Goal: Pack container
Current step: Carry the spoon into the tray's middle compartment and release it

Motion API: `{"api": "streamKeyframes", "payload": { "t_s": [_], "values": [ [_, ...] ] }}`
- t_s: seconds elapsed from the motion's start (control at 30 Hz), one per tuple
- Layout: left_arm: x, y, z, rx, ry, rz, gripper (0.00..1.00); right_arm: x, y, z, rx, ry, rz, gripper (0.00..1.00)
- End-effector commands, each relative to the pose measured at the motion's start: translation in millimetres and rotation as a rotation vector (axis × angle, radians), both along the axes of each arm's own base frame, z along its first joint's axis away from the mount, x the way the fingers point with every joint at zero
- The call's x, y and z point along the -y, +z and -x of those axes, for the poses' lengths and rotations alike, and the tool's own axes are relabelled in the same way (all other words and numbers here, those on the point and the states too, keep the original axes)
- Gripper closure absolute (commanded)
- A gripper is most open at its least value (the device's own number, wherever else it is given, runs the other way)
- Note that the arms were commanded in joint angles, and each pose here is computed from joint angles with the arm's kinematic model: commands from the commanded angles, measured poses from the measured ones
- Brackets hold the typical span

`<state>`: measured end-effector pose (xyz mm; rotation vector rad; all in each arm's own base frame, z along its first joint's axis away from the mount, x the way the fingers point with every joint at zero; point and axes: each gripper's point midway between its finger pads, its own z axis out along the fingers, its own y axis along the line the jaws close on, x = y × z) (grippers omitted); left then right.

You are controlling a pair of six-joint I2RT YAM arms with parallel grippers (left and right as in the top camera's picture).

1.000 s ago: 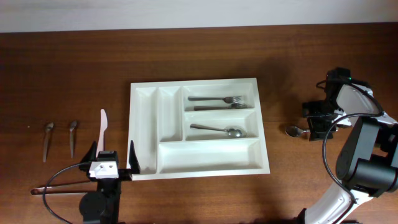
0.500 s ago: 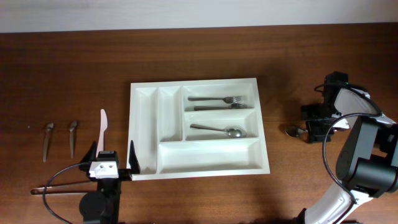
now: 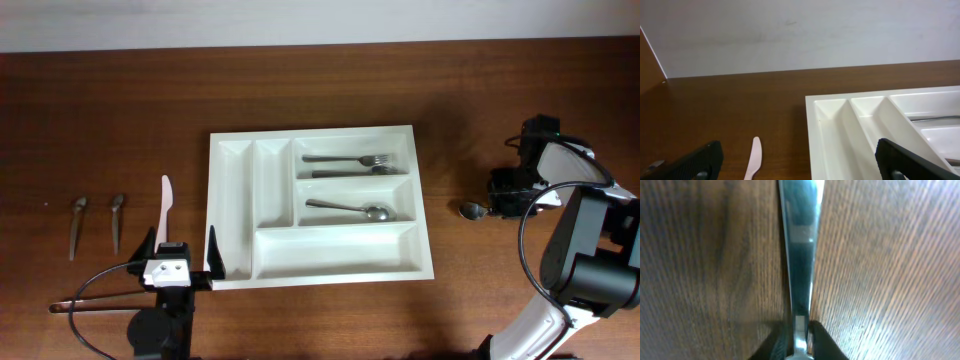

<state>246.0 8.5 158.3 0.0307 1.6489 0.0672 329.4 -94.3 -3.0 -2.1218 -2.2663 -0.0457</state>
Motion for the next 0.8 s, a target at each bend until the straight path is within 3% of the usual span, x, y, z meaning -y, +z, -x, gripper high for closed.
{"api": "streamKeyframes", "payload": {
  "t_s": [0.0,0.13,0.53,0.77],
  "values": [
    [0,-2,0,-0.004,-0.004,-0.018,0.01,-1,-12,13,-0.055,-0.001,0.012,0.89],
    [0,-2,0,-0.004,-0.004,-0.018,0.01,-3,-11,11,-0.046,-0.001,-0.003,0.96],
    [0,-2,0,-0.004,-0.003,-0.018,0.01,-11,37,-39,0.064,0.12,0.013,0.96],
    [0,-2,0,-0.004,-0.003,-0.018,0.01,-52,83,-62,0.09,0.219,0.009,0.96]
  ]
}}
